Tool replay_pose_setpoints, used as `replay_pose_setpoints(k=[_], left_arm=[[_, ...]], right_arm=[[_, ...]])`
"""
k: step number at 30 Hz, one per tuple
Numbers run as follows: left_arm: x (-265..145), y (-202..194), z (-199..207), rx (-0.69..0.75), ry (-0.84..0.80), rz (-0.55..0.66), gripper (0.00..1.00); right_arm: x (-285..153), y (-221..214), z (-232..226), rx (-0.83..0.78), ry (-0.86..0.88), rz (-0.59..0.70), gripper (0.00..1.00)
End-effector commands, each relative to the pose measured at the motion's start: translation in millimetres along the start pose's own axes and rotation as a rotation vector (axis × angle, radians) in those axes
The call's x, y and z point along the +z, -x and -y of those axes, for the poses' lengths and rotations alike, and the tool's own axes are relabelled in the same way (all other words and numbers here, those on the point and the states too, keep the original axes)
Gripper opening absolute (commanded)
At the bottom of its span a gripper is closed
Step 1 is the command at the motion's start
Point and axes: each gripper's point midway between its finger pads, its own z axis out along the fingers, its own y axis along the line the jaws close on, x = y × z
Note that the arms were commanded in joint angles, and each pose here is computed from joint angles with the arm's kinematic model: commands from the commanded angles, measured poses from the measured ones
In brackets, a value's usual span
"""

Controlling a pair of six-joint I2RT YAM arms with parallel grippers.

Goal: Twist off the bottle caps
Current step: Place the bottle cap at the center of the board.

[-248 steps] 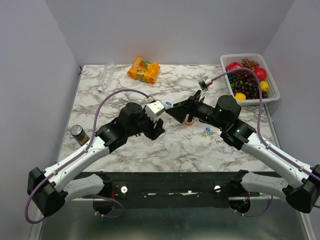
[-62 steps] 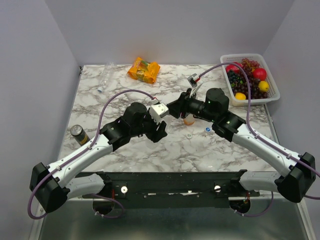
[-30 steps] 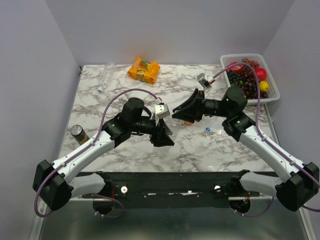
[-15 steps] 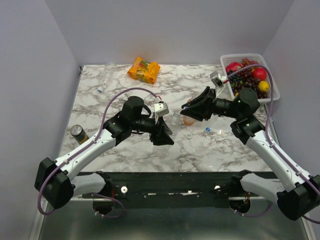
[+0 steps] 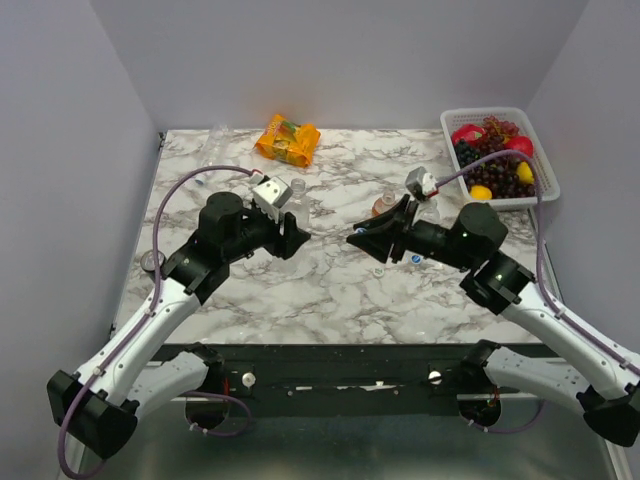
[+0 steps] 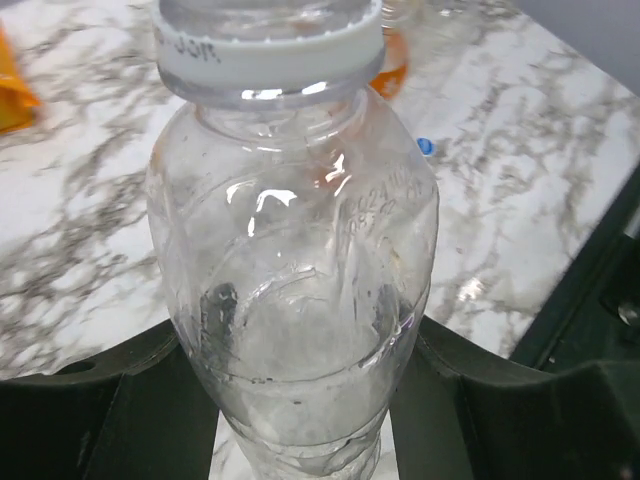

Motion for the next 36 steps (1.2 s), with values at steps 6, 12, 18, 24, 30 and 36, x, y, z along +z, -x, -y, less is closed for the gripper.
replay_pose_setpoints(k=[6,12,18,24,30,36], left_arm=[[-30,11,-62,0.054,0.381,0.044,0.3],[-25,7,-62,0.05,0.368,0.024,0.3],[-23,6,-61,0.051,0.359,0.021,0.3],[-22,5,-60,0.05,0.351,0.016,0.3],[-22,6,-57,0.051,0.339,0.018,0.3],[-21,6,-55,0.049,0.327,0.02,0.3]], right_arm=[[22,-109,64,0.043,-0.358,-0.13,0.25],[25,-154,87,0.055,-0.5,-0.147,0.26],[21,-189,108,0.063,-0.617,-0.164,0.26],[27,-212,118,0.083,-0.664,-0.183,0.27],[30,-228,127,0.075,-0.714,-0.197,0.27],[35,-247,137,0.059,-0.76,-0.234,0.3]])
